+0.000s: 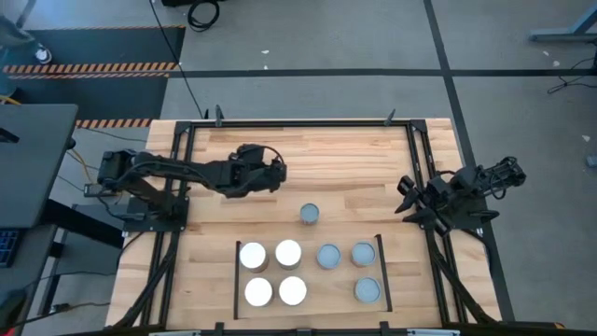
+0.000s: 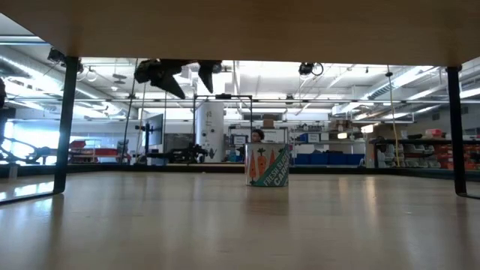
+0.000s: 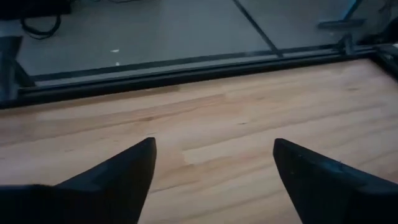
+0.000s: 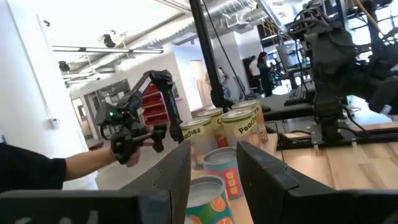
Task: Pick and place cans onto a shelf
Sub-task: Put the canned carrots on the shelf
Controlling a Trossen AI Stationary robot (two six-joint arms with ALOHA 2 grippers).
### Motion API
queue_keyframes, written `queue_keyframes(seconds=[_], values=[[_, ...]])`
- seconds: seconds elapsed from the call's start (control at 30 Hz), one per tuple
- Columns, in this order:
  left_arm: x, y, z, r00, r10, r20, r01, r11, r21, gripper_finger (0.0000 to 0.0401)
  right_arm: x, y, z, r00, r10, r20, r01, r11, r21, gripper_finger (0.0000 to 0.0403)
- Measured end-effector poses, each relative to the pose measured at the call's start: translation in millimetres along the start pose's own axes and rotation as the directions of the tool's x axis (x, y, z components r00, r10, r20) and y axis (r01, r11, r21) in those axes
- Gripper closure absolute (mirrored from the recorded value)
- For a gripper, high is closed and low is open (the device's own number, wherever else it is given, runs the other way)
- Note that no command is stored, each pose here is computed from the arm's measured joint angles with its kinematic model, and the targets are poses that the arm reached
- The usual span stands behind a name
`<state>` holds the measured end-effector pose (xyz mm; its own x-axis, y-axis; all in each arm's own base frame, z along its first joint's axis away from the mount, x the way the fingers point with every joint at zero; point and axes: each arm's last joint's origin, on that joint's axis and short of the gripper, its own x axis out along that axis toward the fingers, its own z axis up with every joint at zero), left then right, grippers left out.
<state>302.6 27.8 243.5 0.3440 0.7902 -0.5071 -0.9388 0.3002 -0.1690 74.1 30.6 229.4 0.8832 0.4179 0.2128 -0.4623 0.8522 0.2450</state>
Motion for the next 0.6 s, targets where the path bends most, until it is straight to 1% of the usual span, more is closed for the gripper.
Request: queue_keyframes(seconds=[0.03,0.1,0.23,0.33,0.47,0.6], values=[[2,-1,-2,1.0,0.006,0.007,-0.006,1.0,0.003,0.0064,0,0,0,1.0,0.003,-0.001,-0.003,1.0,-0.001,0.0266],[6,-5,-5,1.0,0.004,0.023,-0.004,1.0,-0.025,0.0052,0,0,0,1.0,0.001,0.001,-0.001,1.0,-0.001,0.0266],[10,-8,-16,0.998,0.038,0.043,-0.036,0.997,-0.061,0.0049,0,0,0,1.0,0.002,0.002,-0.002,1.0,-0.002,0.0266],[14,-9,-23,0.999,0.048,0.017,-0.047,0.997,-0.06,0.0049,0,0,0,1.0,0.002,0.002,-0.002,1.0,-0.002,0.0266],[15,-7,-27,0.998,0.049,-0.046,-0.05,0.998,-0.023,0.0049,0,0,0,1.0,0.002,0.003,-0.002,1.0,-0.002,0.0266],[10,-3,-29,0.996,0.062,-0.067,-0.058,0.996,0.061,0.0049,0,0,0,1.0,0.002,0.003,-0.002,1.0,-0.003,0.0266]])
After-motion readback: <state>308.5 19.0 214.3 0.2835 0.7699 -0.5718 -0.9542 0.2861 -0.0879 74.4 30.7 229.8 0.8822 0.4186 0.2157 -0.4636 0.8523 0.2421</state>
